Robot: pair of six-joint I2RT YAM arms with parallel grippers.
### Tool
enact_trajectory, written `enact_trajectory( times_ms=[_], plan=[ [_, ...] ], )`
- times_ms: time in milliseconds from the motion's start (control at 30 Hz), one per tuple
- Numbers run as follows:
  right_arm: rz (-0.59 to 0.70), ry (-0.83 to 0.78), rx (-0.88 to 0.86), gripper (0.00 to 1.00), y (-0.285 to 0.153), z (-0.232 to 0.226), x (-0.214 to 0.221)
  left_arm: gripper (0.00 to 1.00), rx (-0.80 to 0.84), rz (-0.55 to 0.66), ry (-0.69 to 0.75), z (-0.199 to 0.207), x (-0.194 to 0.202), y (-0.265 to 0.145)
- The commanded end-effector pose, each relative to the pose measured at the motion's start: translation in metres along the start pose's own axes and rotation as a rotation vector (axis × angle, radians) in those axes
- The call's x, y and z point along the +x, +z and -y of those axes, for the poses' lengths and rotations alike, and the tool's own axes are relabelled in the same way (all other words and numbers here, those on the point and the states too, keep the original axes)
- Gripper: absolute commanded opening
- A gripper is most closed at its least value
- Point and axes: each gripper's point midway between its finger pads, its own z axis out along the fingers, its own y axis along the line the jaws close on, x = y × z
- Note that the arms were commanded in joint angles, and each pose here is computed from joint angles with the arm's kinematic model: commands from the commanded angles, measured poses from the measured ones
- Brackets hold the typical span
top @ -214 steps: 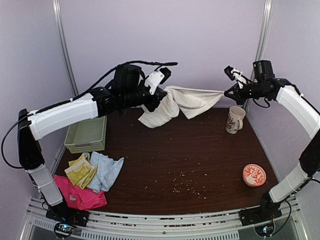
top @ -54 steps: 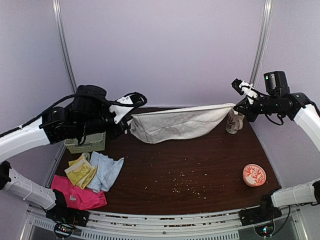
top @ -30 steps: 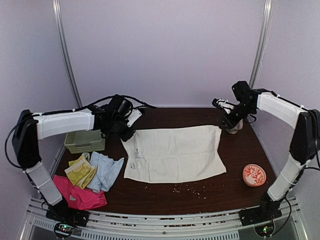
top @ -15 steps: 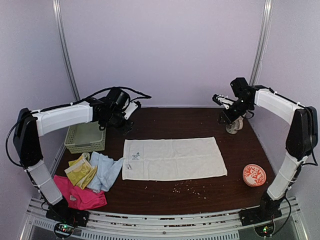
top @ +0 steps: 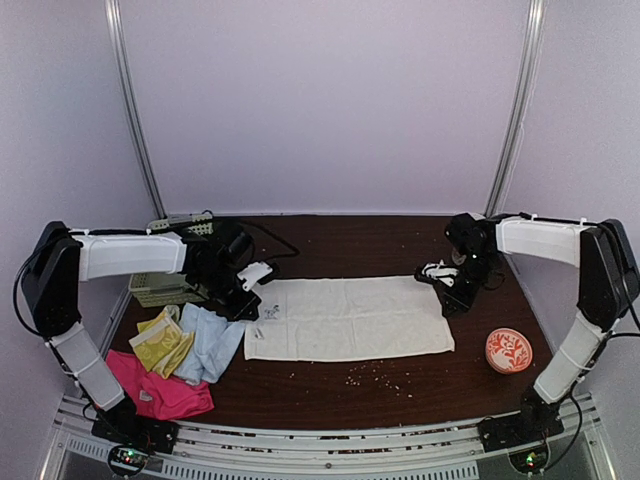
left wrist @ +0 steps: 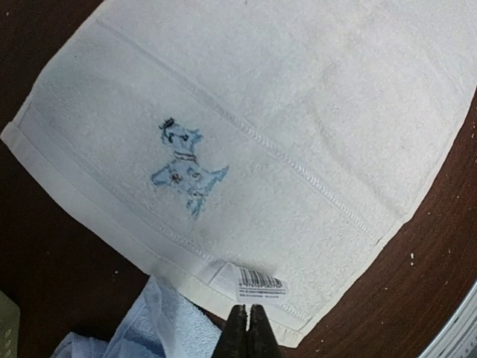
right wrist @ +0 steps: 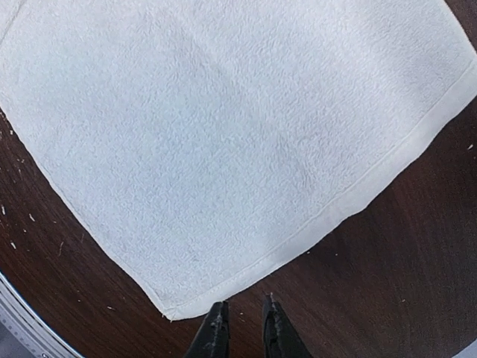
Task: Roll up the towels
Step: Move the towel to the center of the board.
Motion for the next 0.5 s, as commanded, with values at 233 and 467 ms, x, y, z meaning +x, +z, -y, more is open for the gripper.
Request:
enact_trajectory(
  times_ms=[233,467],
  plan=[
    [-0.163,-0.147,-0.136,0.16,0.032,-0.044,0.039,0.0,0.095,-0.168,-0.061,0.02,0.056,0.037],
    [-0.292,-0.145,-0.021,0.11,0.054,-0.024,0.067,0.0,0.084,-0.175,-0.065,0.02,0.059,0.038]
  ],
)
